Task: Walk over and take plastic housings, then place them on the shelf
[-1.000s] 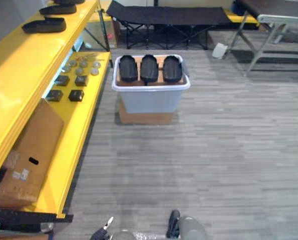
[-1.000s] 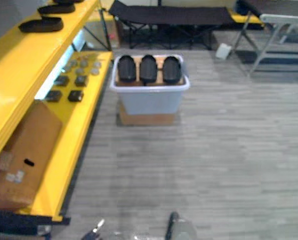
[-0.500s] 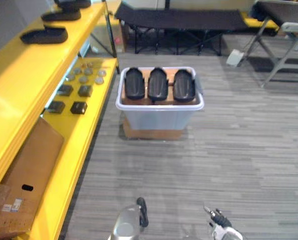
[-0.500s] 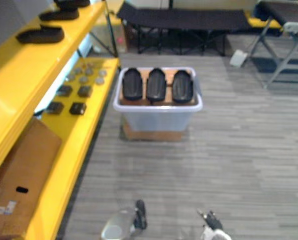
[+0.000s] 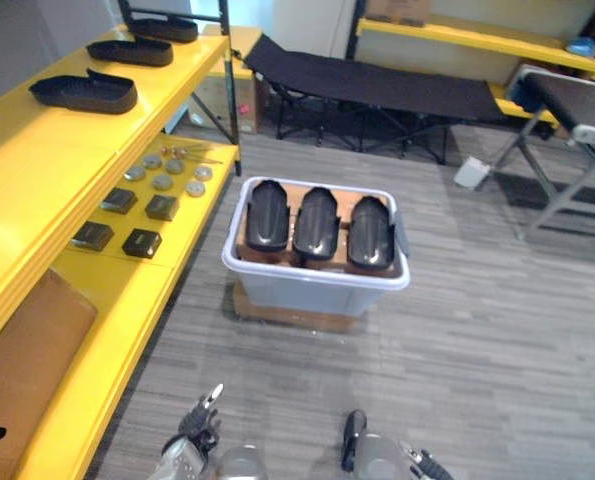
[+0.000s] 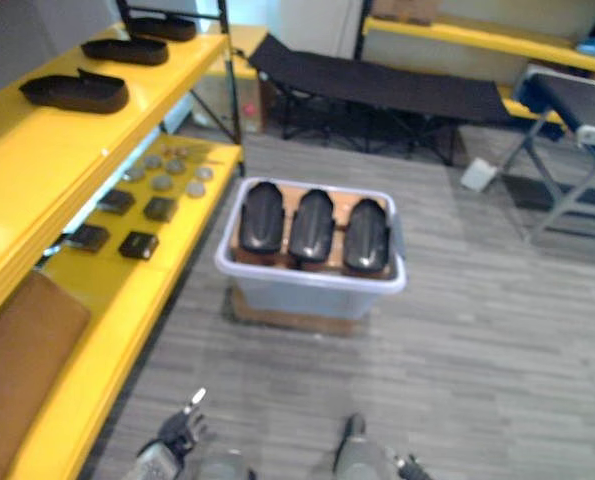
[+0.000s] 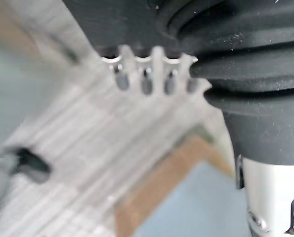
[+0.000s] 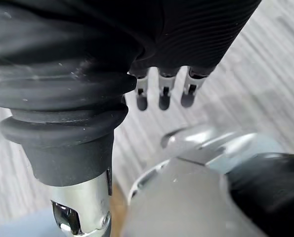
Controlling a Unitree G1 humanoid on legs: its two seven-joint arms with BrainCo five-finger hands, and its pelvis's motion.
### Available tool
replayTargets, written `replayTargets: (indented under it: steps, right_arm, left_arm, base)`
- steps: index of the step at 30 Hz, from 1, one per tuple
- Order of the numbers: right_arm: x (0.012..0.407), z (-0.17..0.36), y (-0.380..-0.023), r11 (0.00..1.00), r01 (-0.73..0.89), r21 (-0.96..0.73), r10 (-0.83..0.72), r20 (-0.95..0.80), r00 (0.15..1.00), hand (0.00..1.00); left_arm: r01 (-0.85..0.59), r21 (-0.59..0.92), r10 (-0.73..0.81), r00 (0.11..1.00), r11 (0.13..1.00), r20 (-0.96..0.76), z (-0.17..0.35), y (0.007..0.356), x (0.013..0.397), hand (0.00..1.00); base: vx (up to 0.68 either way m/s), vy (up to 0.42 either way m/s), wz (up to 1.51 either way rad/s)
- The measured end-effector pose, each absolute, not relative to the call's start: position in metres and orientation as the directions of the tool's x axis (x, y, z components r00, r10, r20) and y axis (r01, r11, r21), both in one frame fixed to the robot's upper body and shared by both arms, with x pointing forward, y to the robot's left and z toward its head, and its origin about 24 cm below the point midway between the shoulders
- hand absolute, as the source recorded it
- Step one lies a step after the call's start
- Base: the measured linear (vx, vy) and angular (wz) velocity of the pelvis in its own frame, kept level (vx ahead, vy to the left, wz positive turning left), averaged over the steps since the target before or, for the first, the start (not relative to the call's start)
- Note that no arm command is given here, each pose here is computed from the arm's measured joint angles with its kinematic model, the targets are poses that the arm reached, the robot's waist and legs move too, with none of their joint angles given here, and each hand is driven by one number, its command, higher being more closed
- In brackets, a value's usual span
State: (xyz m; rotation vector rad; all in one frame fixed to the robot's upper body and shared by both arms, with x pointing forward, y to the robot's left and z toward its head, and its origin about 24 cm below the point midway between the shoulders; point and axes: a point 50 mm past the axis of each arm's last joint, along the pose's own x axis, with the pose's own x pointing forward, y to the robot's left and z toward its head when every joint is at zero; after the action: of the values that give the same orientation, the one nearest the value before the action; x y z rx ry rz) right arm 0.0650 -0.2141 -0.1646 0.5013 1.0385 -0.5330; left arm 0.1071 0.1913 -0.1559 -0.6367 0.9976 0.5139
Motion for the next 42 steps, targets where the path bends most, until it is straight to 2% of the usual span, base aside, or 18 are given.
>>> replayTargets:
  steps: [1,5,9,12,13,15,16,17,18,20,21,23,25,26,28,32,34,42]
  right_arm:
    - [0.064,-0.162,-0.222,0.756,0.644,0.113,-0.209,-0.891,0.402,0.0]
    - [0.071,-0.159,-0.229,0.751,0.651,0.108,-0.237,-0.877,0.419,0.0]
    - [0.083,-0.154,-0.235,0.724,0.658,0.209,-0.223,-0.831,0.509,0.0]
    - [0.095,-0.149,-0.229,0.821,0.529,0.214,-0.184,-0.778,0.6,0.0]
    - [0.104,-0.146,-0.224,0.869,0.448,0.211,-0.153,-0.746,0.648,0.0]
    - [0.143,-0.122,-0.203,0.969,0.15,0.195,-0.008,-0.583,0.813,0.0]
    - [0.17,-0.097,-0.18,0.983,-0.114,0.143,0.167,-0.445,0.88,0.0]
    - [0.189,-0.074,-0.157,0.946,-0.313,0.08,0.321,-0.33,0.888,0.0]
    - [0.199,-0.059,-0.14,0.904,-0.425,0.036,0.419,-0.258,0.87,0.0]
    - [0.223,-0.002,-0.089,0.778,-0.626,-0.063,0.627,0.0,0.779,0.0]
    - [0.232,0.029,-0.078,0.779,-0.625,-0.041,0.623,0.152,0.767,0.0]
    - [0.246,0.067,-0.084,0.825,-0.566,-0.007,0.539,0.312,0.782,0.0]
    - [0.274,0.108,-0.129,0.94,-0.332,0.083,0.261,0.455,0.851,0.0]
    - [0.28,0.114,-0.145,0.957,-0.26,0.127,0.174,0.465,0.868,0.0]
    - [0.293,0.121,-0.204,0.981,-0.001,0.193,-0.085,0.436,0.896,0.0]
    - [0.312,0.108,-0.263,0.929,0.317,0.192,-0.356,0.222,0.908,0.0]
    - [0.318,0.103,-0.296,0.866,0.472,0.167,-0.494,0.127,0.86,0.0]
    - [0.327,0.11,-0.341,0.762,0.641,0.09,-0.644,0.0,0.765,0.0]
  left_arm:
    - [-0.703,-0.244,0.11,0.417,0.668,-0.902,-0.161,0.184,0.093,0.0]
    - [-0.742,-0.211,0.11,0.358,0.636,-0.927,-0.167,0.186,0.078,0.0]
    - [-0.724,-0.22,0.093,0.365,0.654,-0.926,-0.167,0.187,0.076,0.0]
    - [-0.635,-0.165,0.115,0.376,0.754,-0.92,-0.165,0.202,0.076,0.0]
    - [-0.593,-0.144,0.127,0.391,0.792,-0.912,-0.163,0.209,0.081,0.0]
    - [-0.55,-0.122,0.147,0.42,0.826,-0.895,-0.159,0.216,0.091,0.0]
    - [-0.544,-0.109,0.162,0.426,0.832,-0.89,-0.158,0.22,0.094,0.0]
    - [-0.546,-0.106,0.171,0.432,0.831,-0.886,-0.157,0.22,0.096,0.0]
    - [-0.538,-0.104,0.17,0.435,0.837,-0.884,-0.157,0.219,0.097,0.0]
    - [-0.506,-0.096,0.162,0.442,0.857,-0.883,-0.156,0.219,0.099,0.0]
    - [-0.476,-0.088,0.16,0.457,0.875,-0.875,-0.155,0.219,0.101,0.0]
    - [-0.472,-0.079,0.169,0.461,0.878,-0.871,-0.155,0.22,0.098,0.0]
    - [-0.465,-0.058,0.174,0.441,0.883,-0.88,-0.157,0.222,0.086,0.0]
    - [-0.465,-0.055,0.174,0.436,0.884,-0.883,-0.157,0.222,0.084,0.0]
    - [-0.45,-0.048,0.171,0.434,0.892,-0.885,-0.156,0.222,0.082,0.0]
    - [-0.415,-0.059,0.152,0.458,0.908,-0.876,-0.153,0.225,0.09,0.0]
    - [-0.376,-0.061,0.146,0.499,0.925,-0.854,-0.148,0.226,0.105,0.0]
    - [-0.303,-0.073,0.119,0.571,0.95,-0.812,-0.141,0.223,0.127,0.0]
  base:
    - [0.53,-0.364,0.31]
    - [0.4,-0.206,0.12]
    - [0.25,0.019,-0.19]
    - [0.19,0.15,-0.11]
    - [0.12,0.141,0.07]
    - [0.1,0.138,0.13]
    - [0.08,0.098,0.21]
    - [0.07,0.085,0.19]
    - [0.05,0.044,0.1]
    - [0.05,0.013,0.27]
    - [0.03,-0.026,0.35]
    - [0.04,-0.032,0.21]
    - [0.01,0.002,0.01]
    - [-0.01,0.029,-0.14]
    - [-0.04,0.048,-0.15]
    - [-0.11,0.022,-0.03]
    - [-0.17,-0.006,0.07]
    - [-0.09,-0.008,0.17]
